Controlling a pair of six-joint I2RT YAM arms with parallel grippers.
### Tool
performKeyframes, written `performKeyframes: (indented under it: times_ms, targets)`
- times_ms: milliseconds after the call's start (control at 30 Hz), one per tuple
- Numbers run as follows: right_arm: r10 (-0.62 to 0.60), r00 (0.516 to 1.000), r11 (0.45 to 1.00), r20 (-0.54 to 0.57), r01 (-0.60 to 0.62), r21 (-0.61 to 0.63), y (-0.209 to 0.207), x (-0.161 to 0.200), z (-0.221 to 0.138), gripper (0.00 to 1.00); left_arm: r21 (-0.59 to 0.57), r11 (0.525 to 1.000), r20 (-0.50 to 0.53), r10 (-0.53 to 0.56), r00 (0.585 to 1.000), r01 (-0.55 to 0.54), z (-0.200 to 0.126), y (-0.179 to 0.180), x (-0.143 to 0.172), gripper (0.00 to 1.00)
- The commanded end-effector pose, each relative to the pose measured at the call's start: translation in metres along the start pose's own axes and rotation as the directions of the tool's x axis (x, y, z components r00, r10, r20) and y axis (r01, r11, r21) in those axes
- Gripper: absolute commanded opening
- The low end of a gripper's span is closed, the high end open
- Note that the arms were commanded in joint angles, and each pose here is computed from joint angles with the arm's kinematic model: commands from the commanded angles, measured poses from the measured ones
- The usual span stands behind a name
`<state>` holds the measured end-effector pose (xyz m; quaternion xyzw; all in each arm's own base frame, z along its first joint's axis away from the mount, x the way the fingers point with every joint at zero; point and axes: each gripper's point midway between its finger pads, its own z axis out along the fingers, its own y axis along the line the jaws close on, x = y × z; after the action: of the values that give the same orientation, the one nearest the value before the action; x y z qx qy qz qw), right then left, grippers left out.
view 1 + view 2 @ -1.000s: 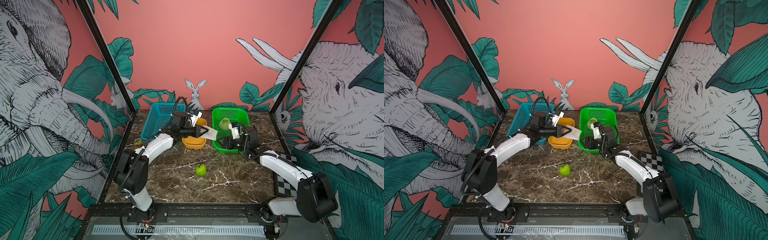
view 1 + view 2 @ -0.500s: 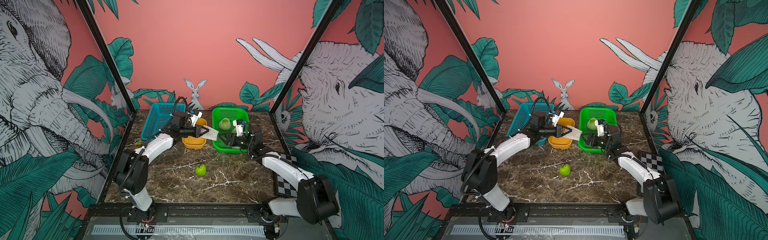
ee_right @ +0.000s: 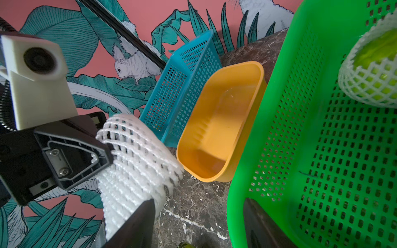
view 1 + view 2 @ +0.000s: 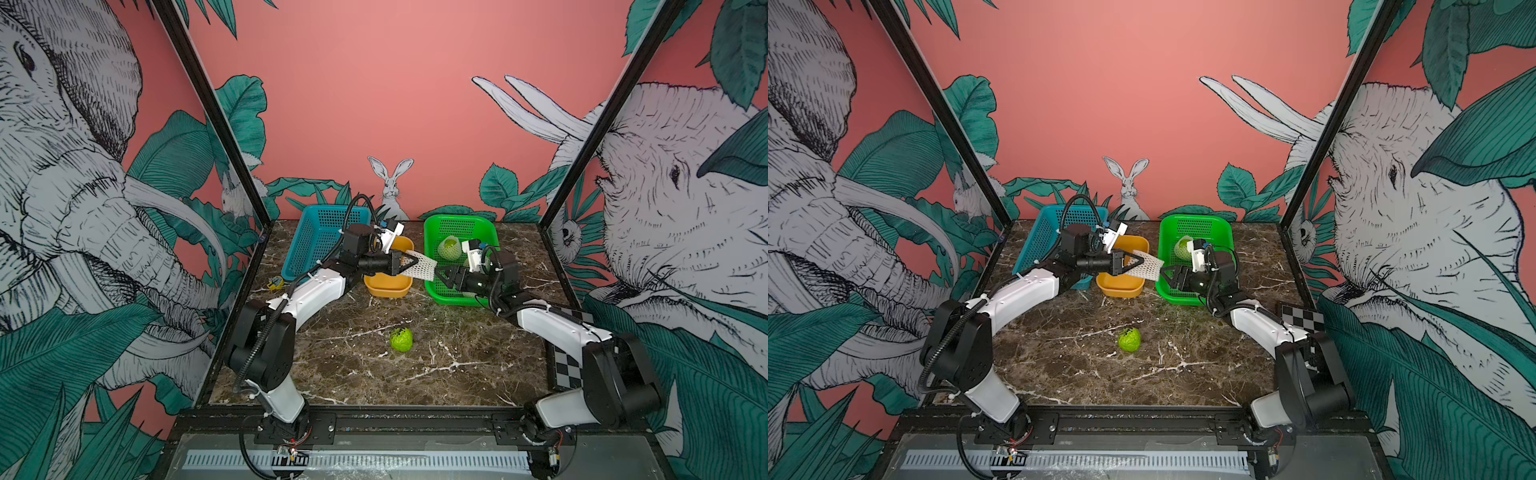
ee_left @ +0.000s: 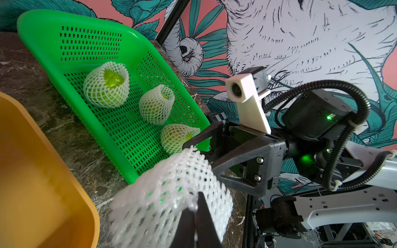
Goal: Sleeve custard apples in foam nets
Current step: Open the foam net.
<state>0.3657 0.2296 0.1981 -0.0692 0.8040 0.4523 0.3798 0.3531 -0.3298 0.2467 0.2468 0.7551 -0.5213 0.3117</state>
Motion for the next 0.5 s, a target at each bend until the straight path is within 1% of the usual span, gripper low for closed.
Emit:
performKeyframes:
  times_ms: [0,167,267,367,400,467]
  targets:
    - [-0.019,0.998,0.996,0.056,0.024,-0.088,0.021,-0.019,0.002,0.67,0.042,0.998,0.031,0.043,0.999,-0.044,-0.009,-0.022,-0.009,0.00]
    - [-0.021,0.996,0.990,0.090,0.033,-0.139,0.036,-0.028,-0.004,0.68,0.037,0.999,0.023,0.031,0.999,-0.032,-0.006,-0.017,-0.006,0.00]
    - [0.010,0.995,0.983,0.098,0.009,-0.185,0.043,-0.030,-0.005,0.68,0.027,0.999,0.021,0.025,0.999,-0.025,-0.004,-0.012,-0.005,0.00]
    - [0.051,0.995,0.976,0.087,-0.031,-0.213,0.042,-0.026,-0.002,0.66,0.028,0.999,0.021,0.016,1.000,-0.017,-0.001,-0.009,-0.004,0.00]
    - [0.047,0.994,0.974,0.100,-0.023,-0.225,0.043,-0.028,-0.002,0.65,0.029,1.000,0.021,0.013,1.000,-0.013,-0.001,-0.008,-0.004,0.00]
    - [0.064,0.994,0.973,0.092,-0.042,-0.226,0.040,-0.025,0.001,0.62,0.033,0.999,0.026,0.013,1.000,-0.014,0.000,-0.009,-0.007,0.00]
